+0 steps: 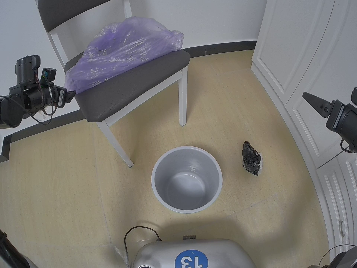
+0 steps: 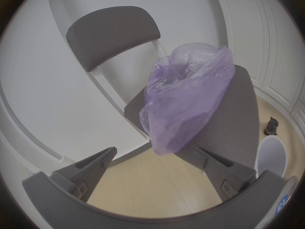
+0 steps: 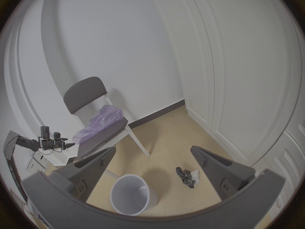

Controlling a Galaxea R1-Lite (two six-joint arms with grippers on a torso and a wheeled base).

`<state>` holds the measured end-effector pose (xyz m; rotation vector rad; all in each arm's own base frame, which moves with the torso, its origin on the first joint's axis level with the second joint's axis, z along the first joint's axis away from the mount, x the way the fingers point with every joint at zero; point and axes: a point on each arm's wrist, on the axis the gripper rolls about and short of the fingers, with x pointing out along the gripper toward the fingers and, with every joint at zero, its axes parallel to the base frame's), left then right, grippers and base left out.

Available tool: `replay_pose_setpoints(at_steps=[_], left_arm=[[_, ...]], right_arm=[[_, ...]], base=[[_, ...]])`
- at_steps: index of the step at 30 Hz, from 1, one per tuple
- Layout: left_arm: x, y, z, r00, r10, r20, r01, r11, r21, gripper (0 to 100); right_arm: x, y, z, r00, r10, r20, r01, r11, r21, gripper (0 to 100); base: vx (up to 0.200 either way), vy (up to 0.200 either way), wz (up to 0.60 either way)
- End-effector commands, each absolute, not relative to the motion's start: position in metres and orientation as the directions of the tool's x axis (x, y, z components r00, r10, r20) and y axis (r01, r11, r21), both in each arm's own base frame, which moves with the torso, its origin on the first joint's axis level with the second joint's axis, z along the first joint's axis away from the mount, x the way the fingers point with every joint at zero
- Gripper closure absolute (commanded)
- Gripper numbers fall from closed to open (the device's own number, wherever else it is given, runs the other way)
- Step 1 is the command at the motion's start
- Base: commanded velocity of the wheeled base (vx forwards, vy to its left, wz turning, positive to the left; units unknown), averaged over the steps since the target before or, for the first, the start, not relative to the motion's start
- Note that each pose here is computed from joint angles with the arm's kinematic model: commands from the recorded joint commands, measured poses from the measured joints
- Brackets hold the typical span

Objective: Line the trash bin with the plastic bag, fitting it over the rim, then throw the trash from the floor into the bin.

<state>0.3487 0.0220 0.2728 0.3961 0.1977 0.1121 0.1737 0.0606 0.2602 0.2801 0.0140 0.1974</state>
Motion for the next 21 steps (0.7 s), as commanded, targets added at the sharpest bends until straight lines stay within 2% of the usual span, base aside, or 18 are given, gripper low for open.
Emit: replay_pose_setpoints(at_steps=[1,19,20,21], left_arm=[[0.362,0.022,0.269,0.976,0.163,-0.147,-0.094,0.915,0.392,0],[0.390,0.018,0.255,0.984,0.163,-0.065,-0.126,0.913,0.388,0],[0.390,0.018,0.255,0.985,0.163,-0.062,-0.127,0.913,0.388,100],[0.390,0.019,0.255,0.984,0.166,-0.064,-0.129,0.912,0.389,100]], right_arm=[[0.173,0.060,0.260,0.980,0.195,0.026,-0.194,0.941,0.276,0],[0.174,0.060,0.264,0.979,0.198,0.053,-0.204,0.930,0.306,0],[0.174,0.060,0.264,0.979,0.198,0.055,-0.205,0.930,0.307,0],[0.174,0.060,0.265,0.979,0.198,0.056,-0.205,0.929,0.307,0]], base=[[0.000,0.000,0.00],[0.000,0.000,0.00],[0.000,0.000,0.00],[0.000,0.000,0.00]])
